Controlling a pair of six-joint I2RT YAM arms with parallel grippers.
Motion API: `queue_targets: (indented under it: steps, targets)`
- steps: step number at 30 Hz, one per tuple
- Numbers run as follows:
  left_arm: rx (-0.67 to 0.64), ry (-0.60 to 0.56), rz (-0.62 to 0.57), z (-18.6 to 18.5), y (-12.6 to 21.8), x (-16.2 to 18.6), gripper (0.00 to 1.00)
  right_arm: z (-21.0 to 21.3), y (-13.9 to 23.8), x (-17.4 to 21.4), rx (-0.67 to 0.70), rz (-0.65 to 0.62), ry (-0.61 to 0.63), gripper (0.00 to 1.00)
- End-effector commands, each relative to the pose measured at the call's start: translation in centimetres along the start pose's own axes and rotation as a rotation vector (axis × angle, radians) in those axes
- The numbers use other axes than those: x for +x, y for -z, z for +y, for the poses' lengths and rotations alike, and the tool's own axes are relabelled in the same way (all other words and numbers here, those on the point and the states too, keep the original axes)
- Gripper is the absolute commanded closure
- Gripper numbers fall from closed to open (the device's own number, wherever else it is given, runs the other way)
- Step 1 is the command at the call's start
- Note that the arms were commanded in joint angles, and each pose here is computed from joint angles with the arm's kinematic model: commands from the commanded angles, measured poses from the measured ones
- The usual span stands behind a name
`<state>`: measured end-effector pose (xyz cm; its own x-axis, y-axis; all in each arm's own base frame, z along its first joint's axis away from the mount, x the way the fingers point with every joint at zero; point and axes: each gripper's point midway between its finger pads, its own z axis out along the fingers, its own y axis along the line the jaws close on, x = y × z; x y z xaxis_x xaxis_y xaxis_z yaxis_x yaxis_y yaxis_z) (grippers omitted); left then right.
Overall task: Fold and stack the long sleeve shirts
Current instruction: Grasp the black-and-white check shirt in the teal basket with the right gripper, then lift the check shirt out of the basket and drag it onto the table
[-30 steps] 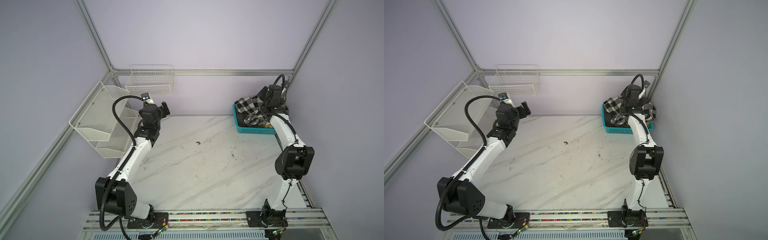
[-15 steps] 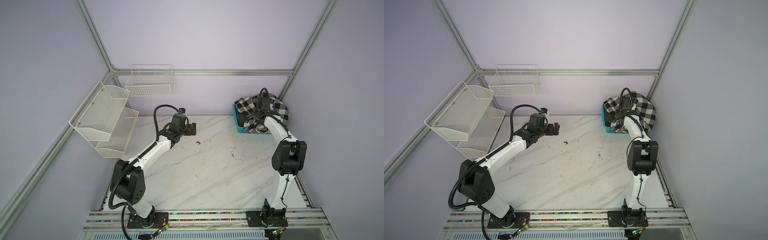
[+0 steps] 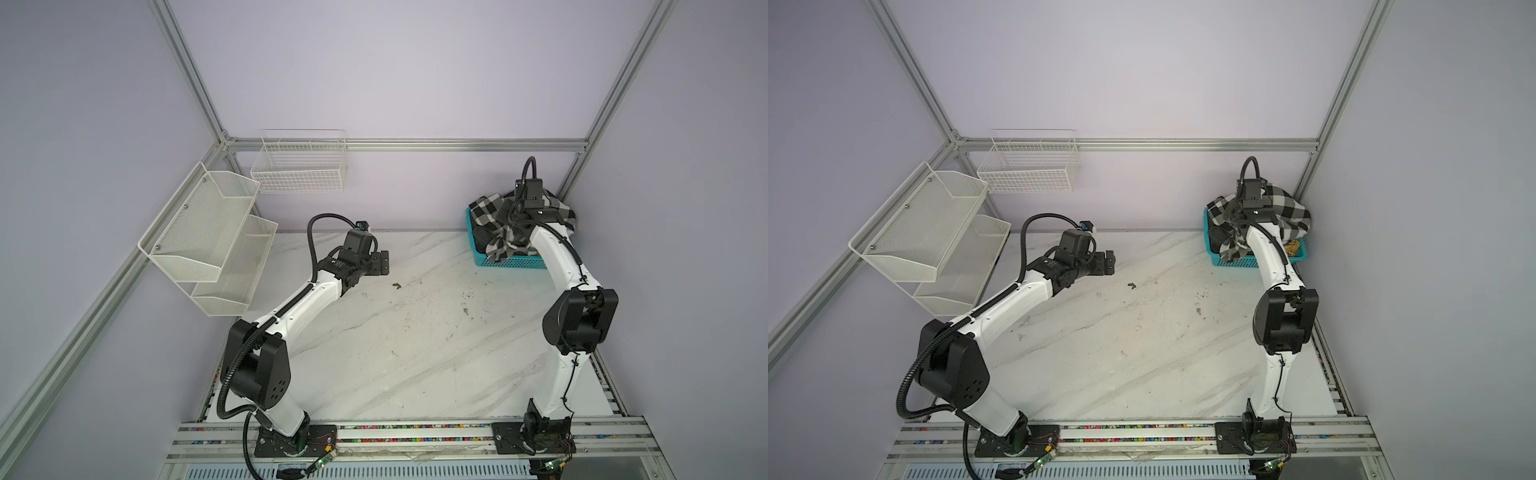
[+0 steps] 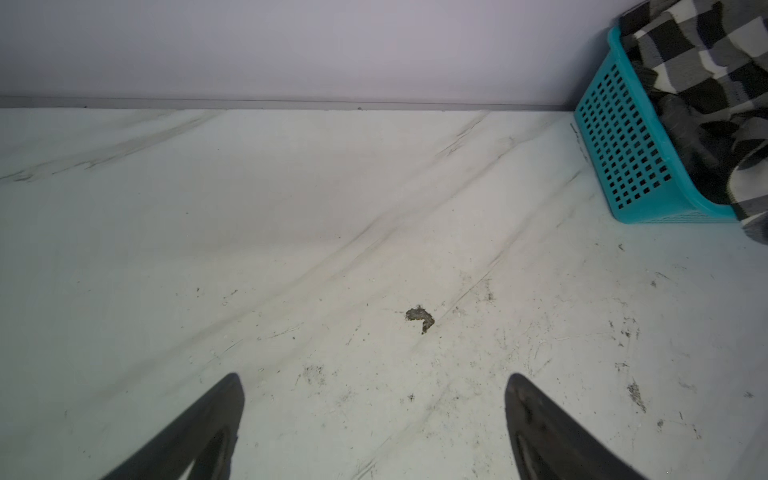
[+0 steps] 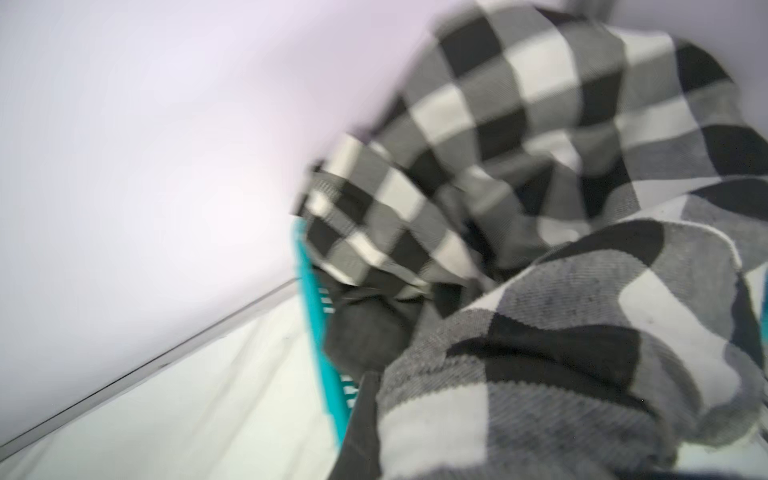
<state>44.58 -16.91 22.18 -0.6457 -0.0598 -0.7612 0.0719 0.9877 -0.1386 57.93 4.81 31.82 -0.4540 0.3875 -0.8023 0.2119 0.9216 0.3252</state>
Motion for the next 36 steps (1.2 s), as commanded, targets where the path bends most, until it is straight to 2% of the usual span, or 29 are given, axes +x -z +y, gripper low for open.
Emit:
queue_targets:
  steps: [1, 3, 6, 9, 11, 14, 17, 21, 26, 28, 29, 31, 33, 36]
  targets:
    - [-0.074, 0.096, -0.17, 1.6, 4.2, -6.9, 0.03, 20.3, 9.8, 1.7, -0.546, -0.005, 0.263, 1.0]
    - [-0.165, 0.151, -0.197, 4.0, 5.1, -7.7, 0.04, 27.4, 15.8, 3.0, -0.768, -0.029, 0.326, 1.0]
    - [-0.328, 0.293, -0.231, 8.7, 7.6, -7.6, 0.1, 32.5, 23.7, 3.1, -1.007, -0.103, 0.327, 1.0]
    - [-0.459, 0.368, -0.297, 12.1, 11.2, -6.5, 0.1, 33.4, 29.0, 2.9, -1.137, -0.169, 0.332, 1.0]
    - [-0.504, 0.413, -0.341, 13.5, 14.3, -5.5, 0.12, 32.4, 29.5, 2.5, -1.117, -0.193, 0.304, 1.0]
    - [-0.572, 0.488, -0.352, 15.5, 17.0, -2.6, 0.14, 30.6, 27.1, 3.1, -1.001, -0.187, 0.306, 1.0]
    - [-0.571, 0.496, -0.303, 15.8, 17.4, -0.4, 0.13, 28.3, 21.3, 5.7, -0.855, -0.093, 0.247, 1.0]
    - [-0.522, 0.464, -0.122, 14.7, 14.9, 3.2, 0.1, 24.9, 13.2, 12.5, -0.701, 0.073, 0.201, 1.0]
    - [-0.407, 0.513, 0.043, 12.4, 11.8, 8.1, 0.1, 17.9, 5.0, 19.8, -0.456, 0.266, 0.124, 0.98]
    - [-0.366, 0.53, 0.076, 11.4, 11.1, 9.9, 0.09, 15.7, 3.2, 22.0, -0.414, 0.339, 0.102, 0.65]
    - [-0.34, 0.524, 0.097, 10.6, 10.7, 10.9, 0.09, 14.7, 2.5, 23.0, -0.386, 0.364, 0.1, 0.55]
    - [-0.287, 0.507, 0.161, 9.1, 9.8, 12.9, 0.08, 13.1, 2.0, 24.0, -0.34, 0.382, 0.108, 0.46]
    - [-0.231, 0.457, 0.25, 6.9, 9.2, 15.2, 0.08, 11.9, 1.9, 24.6, -0.293, 0.388, 0.116, 0.29]
    - [-0.15, 0.32, 0.351, 3.4, 9.2, 18.2, 0.05, 10.4, 1.9, 25.6, -0.237, 0.416, 0.12, 0.23]
